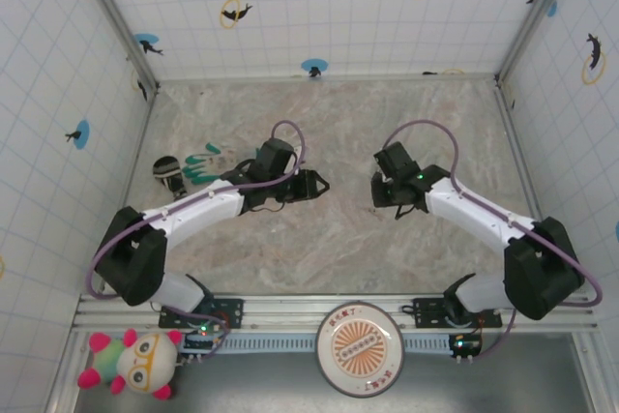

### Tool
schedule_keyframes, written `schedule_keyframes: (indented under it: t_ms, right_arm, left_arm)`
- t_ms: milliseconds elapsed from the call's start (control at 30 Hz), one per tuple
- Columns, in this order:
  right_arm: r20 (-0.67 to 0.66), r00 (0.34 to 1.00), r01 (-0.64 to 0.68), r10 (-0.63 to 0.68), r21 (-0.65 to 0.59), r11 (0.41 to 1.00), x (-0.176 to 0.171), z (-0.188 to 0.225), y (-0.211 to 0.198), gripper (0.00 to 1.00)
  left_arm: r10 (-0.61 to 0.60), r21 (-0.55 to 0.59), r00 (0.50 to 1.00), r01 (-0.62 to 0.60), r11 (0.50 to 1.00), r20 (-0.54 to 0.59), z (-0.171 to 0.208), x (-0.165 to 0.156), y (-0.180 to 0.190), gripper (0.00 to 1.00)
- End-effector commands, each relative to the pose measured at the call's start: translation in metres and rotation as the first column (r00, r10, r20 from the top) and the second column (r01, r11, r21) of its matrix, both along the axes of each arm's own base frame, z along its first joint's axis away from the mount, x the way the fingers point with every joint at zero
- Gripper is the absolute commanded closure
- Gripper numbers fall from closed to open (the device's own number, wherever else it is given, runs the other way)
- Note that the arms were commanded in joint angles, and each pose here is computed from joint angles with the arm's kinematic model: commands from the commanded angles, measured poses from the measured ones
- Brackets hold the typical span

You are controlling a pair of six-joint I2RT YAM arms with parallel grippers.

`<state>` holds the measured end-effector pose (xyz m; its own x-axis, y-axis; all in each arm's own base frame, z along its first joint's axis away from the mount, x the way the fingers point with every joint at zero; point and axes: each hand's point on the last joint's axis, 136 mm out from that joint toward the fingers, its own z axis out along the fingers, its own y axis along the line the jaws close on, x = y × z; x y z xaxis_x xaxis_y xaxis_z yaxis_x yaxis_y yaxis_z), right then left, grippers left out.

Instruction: Unlock with the key

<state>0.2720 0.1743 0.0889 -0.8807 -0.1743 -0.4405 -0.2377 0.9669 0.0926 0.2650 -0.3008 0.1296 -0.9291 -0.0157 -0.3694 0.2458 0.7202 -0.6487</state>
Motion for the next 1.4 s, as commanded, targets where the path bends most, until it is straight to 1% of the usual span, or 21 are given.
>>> schedule_keyframes:
  t_ms: [0, 67, 167, 400, 600, 733, 1000, 1033, 1100, 1233, 1300, 1367]
  right_arm:
    - [-0.065, 0.995, -0.074, 0.073, -0.014, 0.997, -0.006, -0.007, 0.006, 0.63]
    - [-0.077, 0.993, -0.089, 0.088, -0.014, 0.996, -0.005, -0.013, 0.009, 0.60]
    - [-0.101, 0.989, -0.108, 0.106, -0.020, 0.994, -0.003, -0.022, 0.014, 0.58]
    - [-0.136, 0.982, -0.135, 0.132, -0.019, 0.991, 0.004, -0.036, 0.025, 0.62]
    - [-0.179, 0.974, -0.145, 0.137, -0.030, 0.989, 0.005, -0.046, 0.030, 0.63]
    - [-0.202, 0.969, -0.149, 0.138, -0.036, 0.988, 0.003, -0.053, 0.030, 0.67]
    - [-0.221, 0.966, -0.150, 0.133, -0.062, 0.987, 0.003, -0.060, 0.027, 0.67]
    - [-0.227, 0.965, -0.152, 0.134, -0.064, 0.986, 0.002, -0.062, 0.027, 0.68]
    - [-0.244, 0.960, -0.154, 0.135, -0.063, 0.986, 0.000, -0.066, 0.027, 0.75]
    - [-0.250, 0.959, -0.151, 0.131, -0.064, 0.986, -0.001, -0.069, 0.027, 0.76]
    - [-0.248, 0.960, -0.150, 0.131, -0.061, 0.987, -0.002, -0.068, 0.028, 0.78]
    - [-0.246, 0.960, -0.150, 0.131, -0.058, 0.987, -0.002, -0.067, 0.028, 0.76]
  left_arm:
    - [-0.026, -0.041, 0.998, 0.028, 0.999, 0.048, 0.020, 0.004, -0.011, 0.43]
    - [-0.026, -0.039, 0.999, 0.027, 0.999, 0.045, 0.018, 0.002, -0.011, 0.43]
    - [-0.020, -0.032, 0.999, 0.022, 0.999, 0.034, 0.014, 0.000, -0.009, 0.43]
    - [-0.015, -0.031, 0.999, 0.016, 0.999, 0.040, 0.015, 0.002, -0.010, 0.43]
    - [-0.011, -0.028, 0.999, 0.012, 1.000, 0.040, 0.013, 0.002, -0.009, 0.43]
    - [-0.011, -0.022, 0.999, 0.012, 1.000, 0.037, 0.011, 0.002, -0.008, 0.43]
    - [-0.007, -0.018, 0.999, 0.008, 1.000, 0.038, 0.010, 0.003, -0.008, 0.43]
    - [-0.006, -0.016, 0.999, 0.006, 1.000, 0.037, 0.009, 0.003, -0.008, 0.43]
    - [-0.004, -0.012, 0.999, 0.004, 1.000, 0.037, 0.008, 0.003, -0.007, 0.43]
    - [0.006, -0.010, 0.999, -0.006, 1.000, 0.036, 0.007, 0.004, -0.006, 0.43]
    - [0.008, -0.009, 0.999, -0.008, 1.000, 0.038, 0.006, 0.004, -0.005, 0.43]
    - [0.009, -0.007, 0.999, -0.008, 1.000, 0.037, 0.006, 0.003, -0.005, 0.43]
